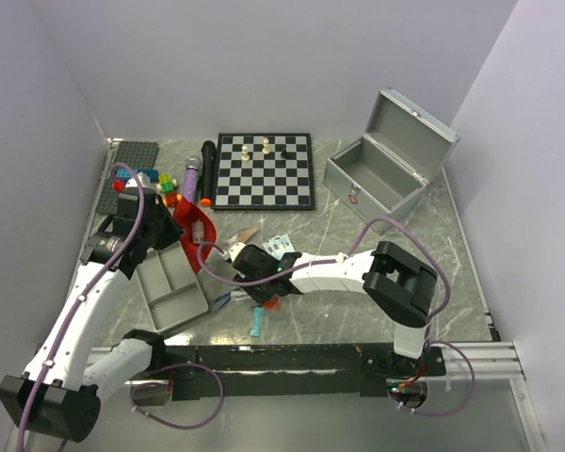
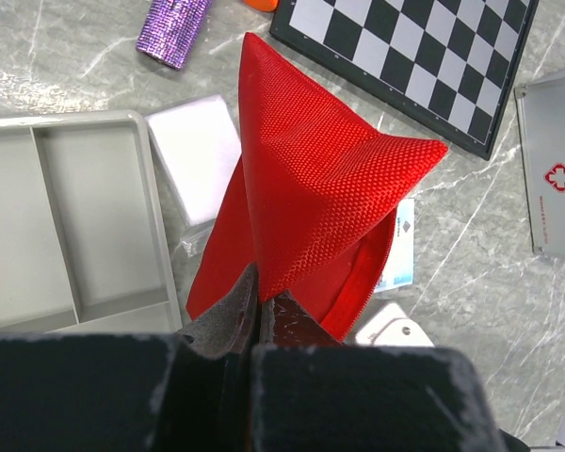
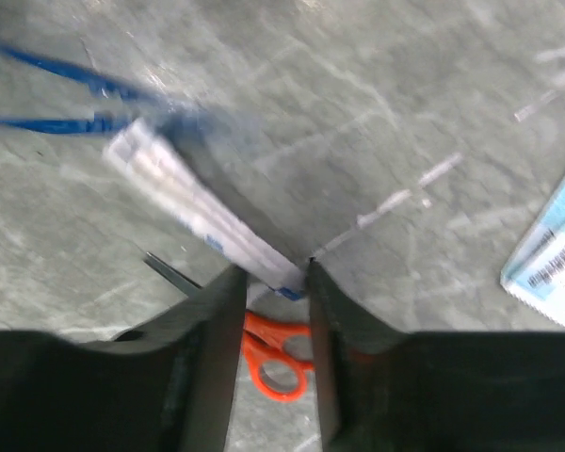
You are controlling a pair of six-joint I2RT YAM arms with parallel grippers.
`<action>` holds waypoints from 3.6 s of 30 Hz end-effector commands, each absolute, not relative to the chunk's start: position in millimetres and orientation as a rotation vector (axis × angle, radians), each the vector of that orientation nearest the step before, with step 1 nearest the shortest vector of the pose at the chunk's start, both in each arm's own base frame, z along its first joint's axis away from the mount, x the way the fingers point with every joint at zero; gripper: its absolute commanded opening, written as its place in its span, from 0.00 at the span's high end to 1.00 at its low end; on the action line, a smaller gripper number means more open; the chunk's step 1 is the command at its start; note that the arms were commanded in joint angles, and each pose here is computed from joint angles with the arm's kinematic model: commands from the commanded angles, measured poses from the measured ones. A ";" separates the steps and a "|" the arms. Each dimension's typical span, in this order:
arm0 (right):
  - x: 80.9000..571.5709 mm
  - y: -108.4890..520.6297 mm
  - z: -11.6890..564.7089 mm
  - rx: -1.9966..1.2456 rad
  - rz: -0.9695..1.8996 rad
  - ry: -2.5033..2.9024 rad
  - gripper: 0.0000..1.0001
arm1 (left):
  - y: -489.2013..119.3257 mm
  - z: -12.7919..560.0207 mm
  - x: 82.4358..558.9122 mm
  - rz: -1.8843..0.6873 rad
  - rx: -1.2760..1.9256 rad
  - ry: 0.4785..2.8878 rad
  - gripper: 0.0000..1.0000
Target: Organize the medicine kit
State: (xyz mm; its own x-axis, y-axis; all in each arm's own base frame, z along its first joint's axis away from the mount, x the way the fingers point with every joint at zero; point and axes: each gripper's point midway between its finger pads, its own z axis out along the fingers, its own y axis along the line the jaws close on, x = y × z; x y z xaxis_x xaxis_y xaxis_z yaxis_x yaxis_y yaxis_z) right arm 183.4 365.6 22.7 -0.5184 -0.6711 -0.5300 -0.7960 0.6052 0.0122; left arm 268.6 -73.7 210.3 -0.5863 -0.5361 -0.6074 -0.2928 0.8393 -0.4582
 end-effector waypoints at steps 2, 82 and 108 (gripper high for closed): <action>190.7 365.4 59.6 -1.038 0.388 2.276 0.69 | -80.2 217.5 274.9 -0.454 -0.580 2.201 0.99; 248.5 349.9 274.3 -0.459 0.714 2.148 0.33 | -185.7 206.8 272.6 -0.688 -0.334 2.246 0.99; 158.3 338.2 57.7 -1.032 0.563 2.425 0.41 | -89.4 238.2 280.1 -0.471 -0.529 2.120 0.99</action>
